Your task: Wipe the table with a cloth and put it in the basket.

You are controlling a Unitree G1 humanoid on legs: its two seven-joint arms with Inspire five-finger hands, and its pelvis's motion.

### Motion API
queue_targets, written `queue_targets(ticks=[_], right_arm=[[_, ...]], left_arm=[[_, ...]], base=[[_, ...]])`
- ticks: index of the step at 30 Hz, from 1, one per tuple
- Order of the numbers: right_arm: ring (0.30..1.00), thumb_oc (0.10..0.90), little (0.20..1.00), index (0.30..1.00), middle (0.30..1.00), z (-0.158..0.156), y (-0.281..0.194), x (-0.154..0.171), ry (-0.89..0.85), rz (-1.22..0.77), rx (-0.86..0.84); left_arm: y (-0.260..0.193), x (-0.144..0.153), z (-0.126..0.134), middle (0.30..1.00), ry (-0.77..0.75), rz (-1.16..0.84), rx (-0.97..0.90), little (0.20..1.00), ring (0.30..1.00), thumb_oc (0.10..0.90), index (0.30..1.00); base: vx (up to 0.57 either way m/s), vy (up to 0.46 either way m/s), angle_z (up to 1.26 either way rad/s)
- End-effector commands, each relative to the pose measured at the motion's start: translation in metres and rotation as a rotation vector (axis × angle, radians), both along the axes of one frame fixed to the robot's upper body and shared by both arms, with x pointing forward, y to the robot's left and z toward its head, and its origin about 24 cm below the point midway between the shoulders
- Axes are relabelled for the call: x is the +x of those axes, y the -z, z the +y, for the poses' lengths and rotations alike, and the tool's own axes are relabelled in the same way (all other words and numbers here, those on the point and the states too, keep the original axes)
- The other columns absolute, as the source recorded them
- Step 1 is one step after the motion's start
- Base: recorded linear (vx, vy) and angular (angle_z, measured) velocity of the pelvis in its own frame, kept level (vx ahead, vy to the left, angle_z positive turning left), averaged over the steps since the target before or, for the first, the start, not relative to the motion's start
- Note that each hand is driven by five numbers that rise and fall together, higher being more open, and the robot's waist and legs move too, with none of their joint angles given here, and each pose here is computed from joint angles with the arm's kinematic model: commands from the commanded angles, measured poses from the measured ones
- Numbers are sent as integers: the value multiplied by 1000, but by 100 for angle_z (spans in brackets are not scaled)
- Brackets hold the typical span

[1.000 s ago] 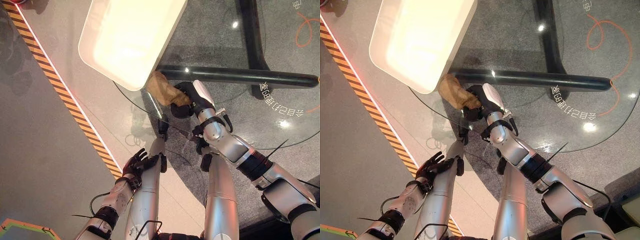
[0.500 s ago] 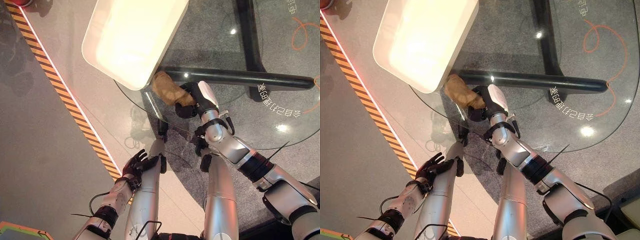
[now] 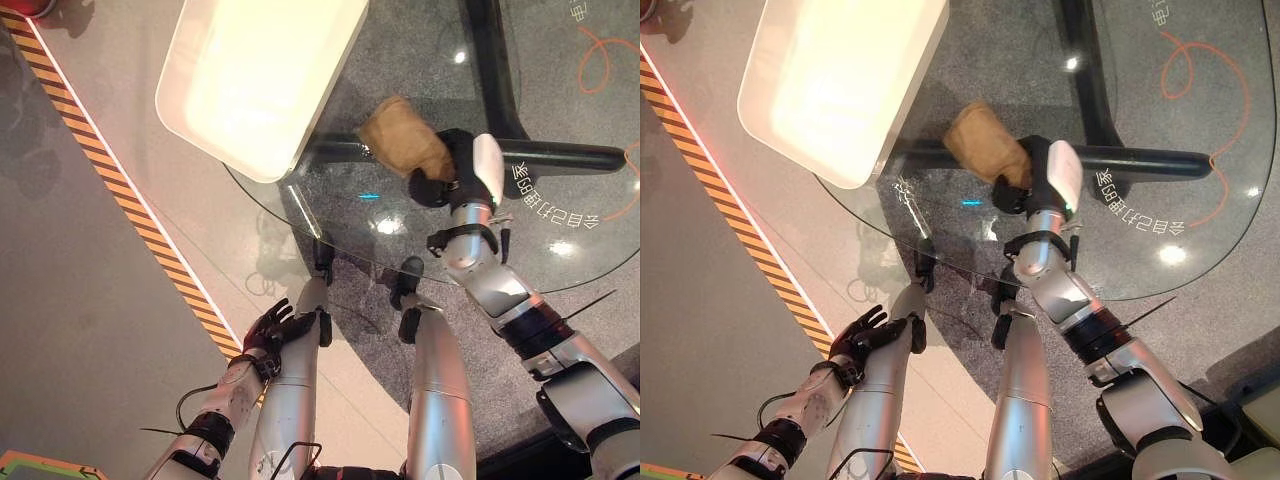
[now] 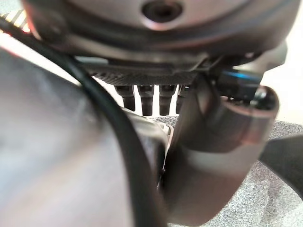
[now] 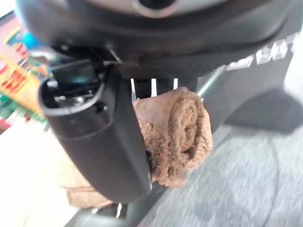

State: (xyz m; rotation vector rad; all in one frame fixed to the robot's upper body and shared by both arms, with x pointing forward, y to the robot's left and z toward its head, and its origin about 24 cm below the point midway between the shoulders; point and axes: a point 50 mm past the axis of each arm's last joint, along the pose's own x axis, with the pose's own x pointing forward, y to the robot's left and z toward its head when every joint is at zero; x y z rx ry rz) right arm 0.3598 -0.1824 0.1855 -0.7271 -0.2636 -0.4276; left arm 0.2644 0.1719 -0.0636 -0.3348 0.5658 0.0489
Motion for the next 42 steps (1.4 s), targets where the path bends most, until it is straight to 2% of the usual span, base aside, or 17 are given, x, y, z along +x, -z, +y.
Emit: queue_targets(ticks=[1,11,18,19,24,29,33,42], right_arm=[[300,100,200,300,300,-60,-38,-10,250,-206,6],[300,100,200,300,300,-112,-43,-22,491,-264,98],[300,100,200,300,300,-140,-25,-37,554,-358,424],[300,100,200,300,300,-145,-20,-40,551,-394,529],[300,100,200,300,300,-152,-14,-46,547,-471,666],[300,100,200,300,300,-148,-20,-45,536,-519,695],[300,100,200,300,300,-139,-34,-39,466,-522,665],[300,100,200,300,300,-113,-46,-27,347,-482,566]], left_arm=[[48,-70,12,900,-4,227,38,900,900,800,900],[42,-64,16,900,-12,197,26,900,900,800,900],[42,-67,20,900,-27,204,30,900,900,800,900],[42,-68,22,900,-36,203,27,900,900,800,900],[41,-68,21,900,-38,196,22,900,900,800,900],[40,-66,20,900,-32,191,20,900,900,800,900],[35,-57,18,900,-29,175,21,900,900,800,900],[42,-65,18,900,-28,204,23,900,900,800,900]], base=[[-1,-7,-7],[-3,1,-3],[-2,-7,-3],[-6,-2,-4],[-7,2,-5],[-4,-2,-1],[-18,2,0],[6,6,0]])
